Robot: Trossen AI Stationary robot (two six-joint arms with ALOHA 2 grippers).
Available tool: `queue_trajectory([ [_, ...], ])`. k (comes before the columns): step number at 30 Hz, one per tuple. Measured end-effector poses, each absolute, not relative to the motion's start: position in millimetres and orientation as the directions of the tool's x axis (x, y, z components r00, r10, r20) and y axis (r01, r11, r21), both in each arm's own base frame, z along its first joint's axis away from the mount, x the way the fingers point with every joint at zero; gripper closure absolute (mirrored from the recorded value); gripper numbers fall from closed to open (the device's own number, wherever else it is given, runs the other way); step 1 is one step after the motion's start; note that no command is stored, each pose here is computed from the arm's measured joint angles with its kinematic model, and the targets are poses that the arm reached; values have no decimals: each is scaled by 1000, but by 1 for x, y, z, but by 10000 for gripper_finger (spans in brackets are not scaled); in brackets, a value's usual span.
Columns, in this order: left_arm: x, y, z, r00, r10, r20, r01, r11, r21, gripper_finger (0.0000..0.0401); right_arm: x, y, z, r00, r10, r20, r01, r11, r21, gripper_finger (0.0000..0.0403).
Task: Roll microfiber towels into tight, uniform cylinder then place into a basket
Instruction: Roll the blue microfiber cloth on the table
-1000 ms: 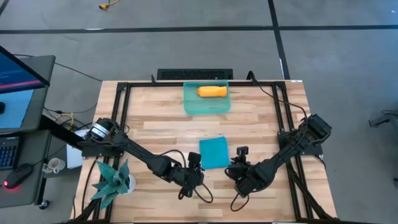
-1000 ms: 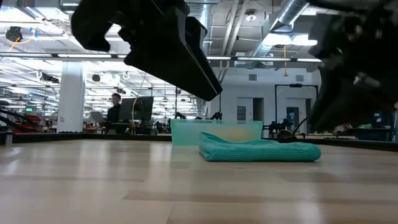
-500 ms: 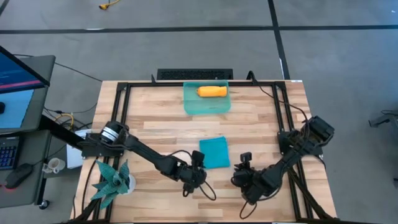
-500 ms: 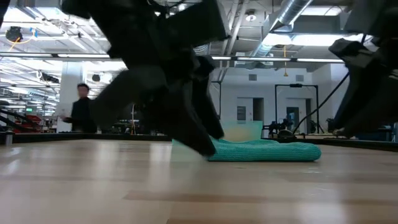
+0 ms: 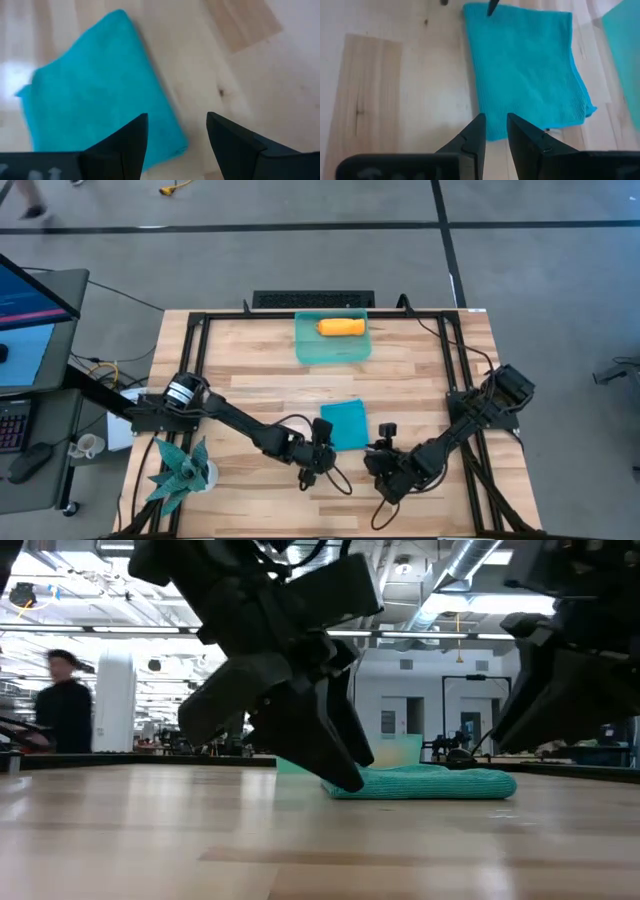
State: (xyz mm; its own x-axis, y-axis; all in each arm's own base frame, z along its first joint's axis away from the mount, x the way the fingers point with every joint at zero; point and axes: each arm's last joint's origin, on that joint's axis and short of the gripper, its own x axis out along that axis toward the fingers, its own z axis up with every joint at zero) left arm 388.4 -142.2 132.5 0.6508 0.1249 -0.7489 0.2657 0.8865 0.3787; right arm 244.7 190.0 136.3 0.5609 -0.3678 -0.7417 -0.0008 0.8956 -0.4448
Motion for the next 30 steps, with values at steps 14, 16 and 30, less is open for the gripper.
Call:
queue_trajectory([
  [14,390,-122,127,598,156,-786,190,925,328,206,255,179,132,526,-305,-794,20,938,-347,274],
  [16,390,-122,127,594,158,-789,190,925,329,206,253,175,126,523,-307,-795,18,937,-350,261],
  [30,390,-114,126,572,165,-803,165,936,310,239,251,165,115,532,-309,-788,-35,922,-385,216],
])
